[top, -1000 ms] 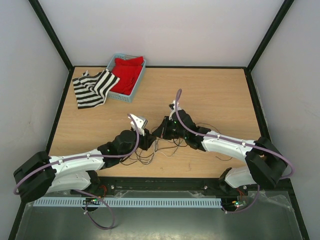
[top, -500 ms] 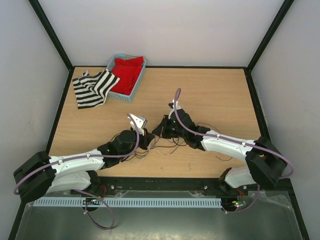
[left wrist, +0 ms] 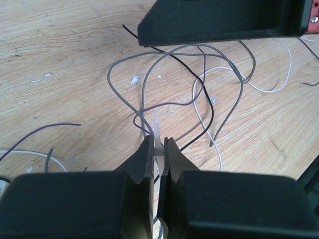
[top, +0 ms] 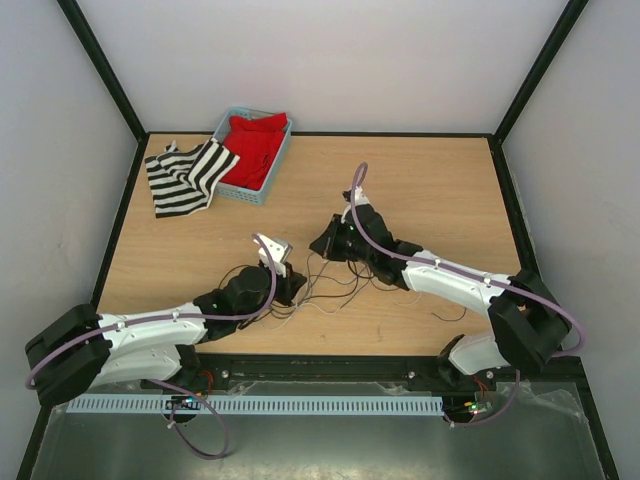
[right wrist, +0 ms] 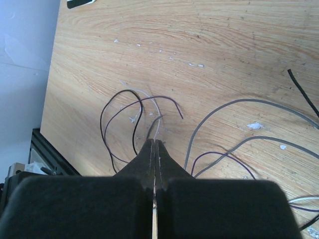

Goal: Zip-tie the wires
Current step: Tie the cable at the center of the board.

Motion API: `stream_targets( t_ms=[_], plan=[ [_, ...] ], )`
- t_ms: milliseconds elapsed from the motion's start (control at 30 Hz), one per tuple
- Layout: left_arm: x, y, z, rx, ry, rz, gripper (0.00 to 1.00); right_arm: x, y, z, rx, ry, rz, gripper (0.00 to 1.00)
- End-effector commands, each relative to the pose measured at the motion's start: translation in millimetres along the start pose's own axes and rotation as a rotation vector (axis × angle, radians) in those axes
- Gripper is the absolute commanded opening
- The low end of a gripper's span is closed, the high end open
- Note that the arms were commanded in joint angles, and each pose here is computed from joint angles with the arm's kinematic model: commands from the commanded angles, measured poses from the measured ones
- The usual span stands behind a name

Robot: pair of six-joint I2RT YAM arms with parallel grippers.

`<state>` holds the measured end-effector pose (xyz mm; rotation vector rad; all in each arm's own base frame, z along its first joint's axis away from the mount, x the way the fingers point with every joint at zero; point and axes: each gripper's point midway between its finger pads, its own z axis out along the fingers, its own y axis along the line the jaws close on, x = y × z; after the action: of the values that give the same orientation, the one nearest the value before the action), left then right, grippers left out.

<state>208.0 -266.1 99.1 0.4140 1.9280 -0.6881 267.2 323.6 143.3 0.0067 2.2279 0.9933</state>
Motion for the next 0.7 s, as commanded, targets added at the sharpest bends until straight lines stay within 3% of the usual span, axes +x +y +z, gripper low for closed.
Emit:
stream_targets(
  t_ms=[0,67,167,400,667],
  plan=[
    [-9,0,-2,-0.01,-0.045,-0.014,0.0,1,10,-2,-0.035,0.045,-0.045,0.04],
    [-11,0,-2,-0.009,-0.049,-0.01,0.0,10,13,-4,-0.055,0.1,-0.053,0.24],
    [-14,-2,-2,0.0,-0.056,0.005,0.0,26,12,-8,-0.082,0.161,-0.033,0.37],
    [-18,-3,-3,0.003,-0.066,0.012,0.0,51,16,-8,-0.127,0.243,-0.008,0.4],
    [-19,-2,-3,0.002,-0.071,0.007,0.0,67,16,-2,-0.127,0.291,0.018,0.32]
  ],
)
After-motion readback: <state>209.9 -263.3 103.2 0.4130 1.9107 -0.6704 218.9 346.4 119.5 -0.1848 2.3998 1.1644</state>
